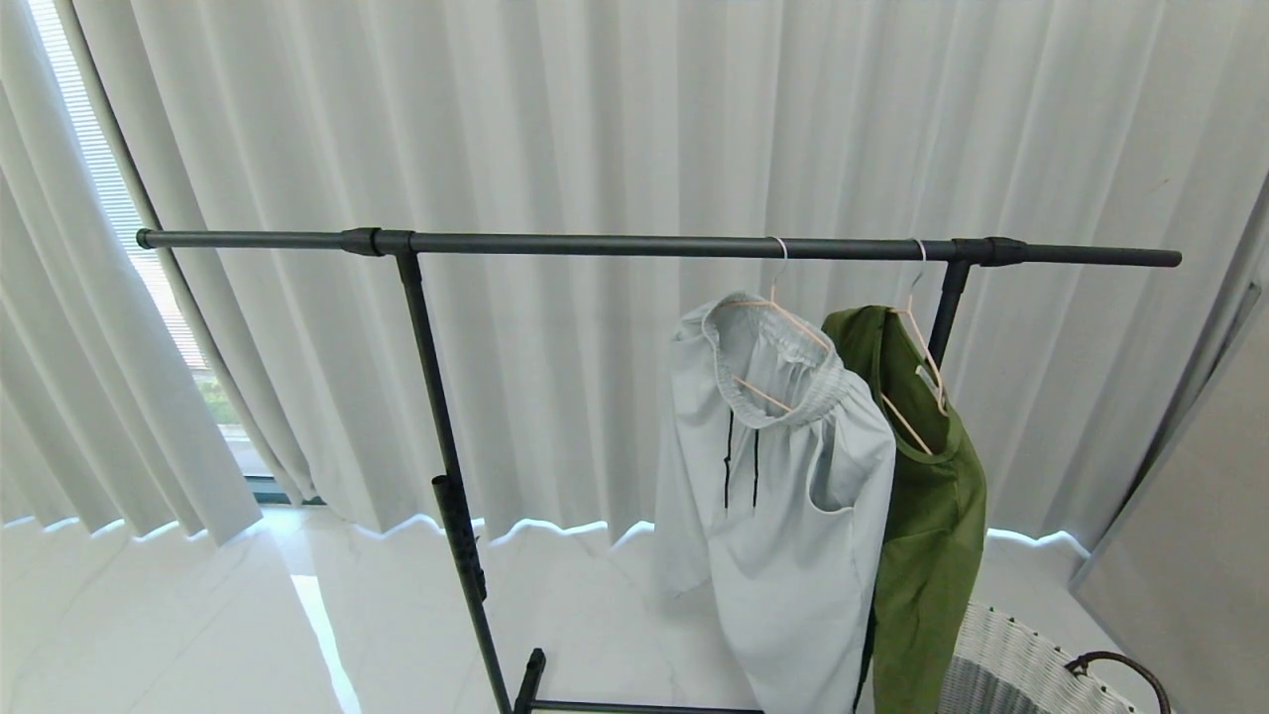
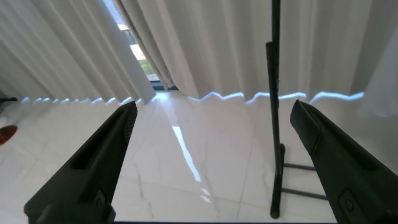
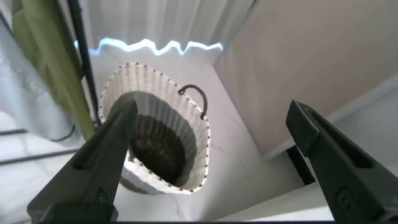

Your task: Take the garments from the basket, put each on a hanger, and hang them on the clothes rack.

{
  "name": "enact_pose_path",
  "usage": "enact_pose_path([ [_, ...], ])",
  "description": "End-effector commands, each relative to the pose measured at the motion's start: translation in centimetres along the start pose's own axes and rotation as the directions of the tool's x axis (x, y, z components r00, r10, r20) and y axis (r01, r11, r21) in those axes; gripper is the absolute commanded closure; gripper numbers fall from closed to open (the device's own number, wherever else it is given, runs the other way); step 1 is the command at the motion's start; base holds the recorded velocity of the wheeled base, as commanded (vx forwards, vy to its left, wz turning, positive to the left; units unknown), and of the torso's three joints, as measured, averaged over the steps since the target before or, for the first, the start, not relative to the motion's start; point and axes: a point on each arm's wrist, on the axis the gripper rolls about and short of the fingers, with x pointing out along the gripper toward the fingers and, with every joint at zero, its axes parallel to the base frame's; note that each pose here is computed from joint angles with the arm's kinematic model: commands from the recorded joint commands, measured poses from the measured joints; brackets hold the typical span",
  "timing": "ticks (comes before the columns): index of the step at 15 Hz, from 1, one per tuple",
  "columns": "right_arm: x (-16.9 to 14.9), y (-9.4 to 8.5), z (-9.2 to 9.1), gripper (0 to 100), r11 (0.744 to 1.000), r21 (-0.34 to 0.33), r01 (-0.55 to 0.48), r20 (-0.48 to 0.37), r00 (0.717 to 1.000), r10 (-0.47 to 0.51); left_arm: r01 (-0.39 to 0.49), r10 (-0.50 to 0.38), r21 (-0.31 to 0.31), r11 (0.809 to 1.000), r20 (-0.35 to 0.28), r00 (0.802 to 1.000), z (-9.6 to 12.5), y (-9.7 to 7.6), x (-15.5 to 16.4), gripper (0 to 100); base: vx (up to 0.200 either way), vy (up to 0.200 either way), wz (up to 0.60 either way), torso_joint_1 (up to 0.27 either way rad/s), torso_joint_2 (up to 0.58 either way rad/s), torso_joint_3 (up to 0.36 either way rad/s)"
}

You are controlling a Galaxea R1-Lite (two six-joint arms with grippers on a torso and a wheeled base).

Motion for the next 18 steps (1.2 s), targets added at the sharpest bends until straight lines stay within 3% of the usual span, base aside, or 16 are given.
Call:
enact_pose_path([
  [1, -1.1, 0.0, -1.8, 0, 0.999, 0.025, 0.025, 0.066, 0.997, -0.027, -0.029, 0.034, -0.056, 0.998, 0.083, 0.996, -0.4, 0.2, -0.8, 0, 0.000, 0.000, 0.00, 0.000, 0.00, 0.000],
  [5, -2.1, 0.2, -4.4, 0, 0.998, 0.053, 0.034, 0.157, 0.987, -0.042, -0.039, 0.047, -0.098, 0.994, 0.077, 0.996, -0.5, 0.2, -0.8, 0, 0.000, 0.000, 0.00, 0.000, 0.00, 0.000],
  [7, -2.1, 0.1, -4.5, 0, 0.998, 0.057, 0.038, 0.157, 0.986, -0.046, -0.034, 0.043, -0.116, 0.993, 0.076, 0.996, -0.5, 0.2, -0.8, 0, 0.000, 0.000, 0.00, 0.000, 0.00, 0.000],
  [9, -2.0, 0.2, -4.6, 0, 0.998, 0.059, 0.038, 0.153, 0.987, -0.047, 0.042, -0.029, -0.122, 0.992, 0.108, 0.994, -0.4, 0.0, -0.8, 0, 0.000, 0.000, 0.00, 0.000, 0.00, 0.000],
  [10, -2.0, 0.2, -4.6, 0, 0.997, 0.061, 0.044, 0.151, 0.987, -0.053, 0.101, -0.084, -0.136, 0.986, 0.126, 0.988, -0.4, -0.1, -0.8, 0, 0.000, 0.000, 0.00, 0.000, 0.00, 0.000],
  [12, -1.9, 0.1, -4.7, 0, 0.995, 0.065, 0.075, 0.140, 0.987, -0.084, 0.282, -0.254, -0.158, 0.946, 0.175, 0.951, -0.3, -0.5, -0.9, 0, 0.000, 0.000, 0.00, 0.000, 0.00, 0.000],
  [13, -1.8, 0.2, -4.9, 0, 0.994, 0.062, 0.089, 0.129, 0.987, -0.097, 0.392, -0.367, -0.138, 0.909, 0.175, 0.914, -0.5, -0.8, -0.9, 0, 0.000, 0.000, 0.00, 0.000, 0.00, 0.000],
  [16, -1.2, 0.5, -5.7, 0, 0.994, 0.064, 0.090, 0.104, 0.990, -0.096, 0.388, -0.364, -0.163, 0.907, 0.155, 0.918, -0.7, -0.8, -0.9, 0, 0.000, 0.000, 0.00, 0.000, 0.00, 0.000],
  [18, -0.4, 0.7, -6.1, 0, 0.990, 0.112, 0.085, 0.135, 0.986, -0.100, 0.386, -0.363, -0.165, 0.908, 0.156, 0.919, -0.7, -0.8, -0.9, 0, 0.000, 0.000, 0.00, 0.000, 0.00, 0.000],
])
